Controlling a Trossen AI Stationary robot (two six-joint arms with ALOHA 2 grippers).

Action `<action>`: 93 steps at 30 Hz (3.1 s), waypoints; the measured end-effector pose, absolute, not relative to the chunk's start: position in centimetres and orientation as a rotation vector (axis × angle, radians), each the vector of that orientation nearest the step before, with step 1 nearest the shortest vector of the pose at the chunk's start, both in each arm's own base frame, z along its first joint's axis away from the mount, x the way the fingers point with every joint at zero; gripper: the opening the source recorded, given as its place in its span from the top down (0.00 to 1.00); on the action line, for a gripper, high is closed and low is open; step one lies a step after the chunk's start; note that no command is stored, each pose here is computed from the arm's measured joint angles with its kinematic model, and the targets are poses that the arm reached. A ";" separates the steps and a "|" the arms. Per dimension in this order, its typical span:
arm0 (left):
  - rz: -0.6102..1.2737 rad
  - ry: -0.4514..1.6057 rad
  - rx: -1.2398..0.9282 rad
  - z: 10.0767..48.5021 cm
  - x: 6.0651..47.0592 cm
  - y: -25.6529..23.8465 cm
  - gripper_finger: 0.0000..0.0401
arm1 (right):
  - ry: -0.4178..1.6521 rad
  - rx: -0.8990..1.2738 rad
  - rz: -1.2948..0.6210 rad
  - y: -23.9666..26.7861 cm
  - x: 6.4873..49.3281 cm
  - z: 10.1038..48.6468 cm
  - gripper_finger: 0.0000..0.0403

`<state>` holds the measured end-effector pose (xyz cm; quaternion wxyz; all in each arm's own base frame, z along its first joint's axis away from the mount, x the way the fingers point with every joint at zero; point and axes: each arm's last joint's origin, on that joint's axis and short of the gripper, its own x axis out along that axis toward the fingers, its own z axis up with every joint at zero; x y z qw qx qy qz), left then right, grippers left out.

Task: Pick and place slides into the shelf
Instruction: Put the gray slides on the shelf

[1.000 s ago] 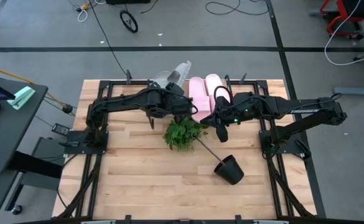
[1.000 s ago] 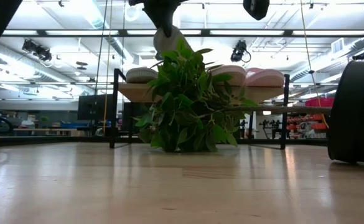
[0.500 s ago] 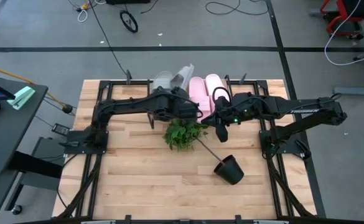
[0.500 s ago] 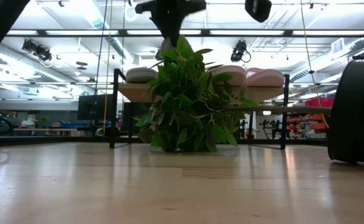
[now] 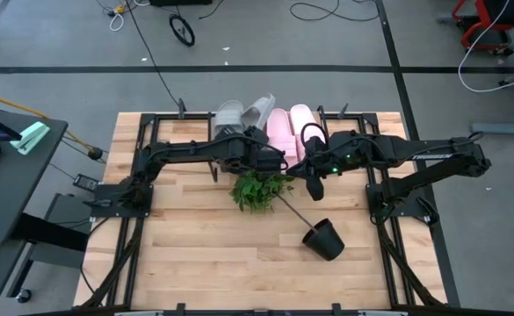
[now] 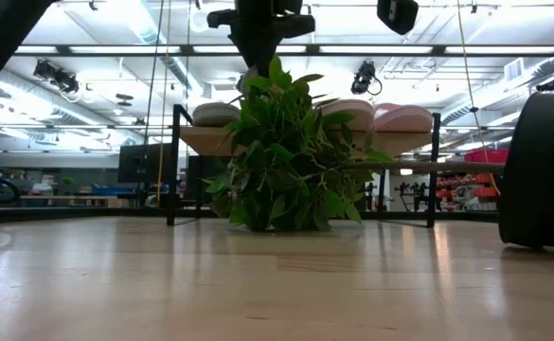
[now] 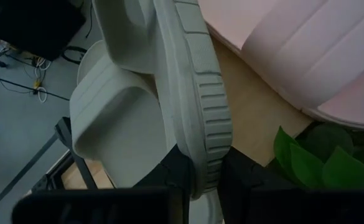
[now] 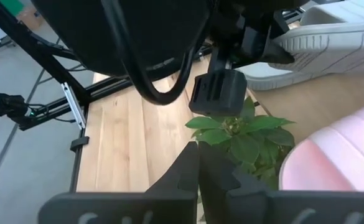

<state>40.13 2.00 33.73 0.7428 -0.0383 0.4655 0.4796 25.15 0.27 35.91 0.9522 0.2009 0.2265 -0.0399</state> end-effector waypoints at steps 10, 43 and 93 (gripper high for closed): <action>1.067 0.999 -0.062 33.9 40.0 1.8 0.87 | 0.492 0.399 -0.086 0.3 24.9 35.7 0.98; 0.997 1.051 -0.125 33.9 40.0 1.5 0.87 | 0.530 0.350 -0.088 0.2 23.6 35.9 0.98; 0.910 0.822 0.107 42.1 35.2 -1.9 0.87 | -0.083 1.333 -0.278 -19.0 25.4 37.2 0.31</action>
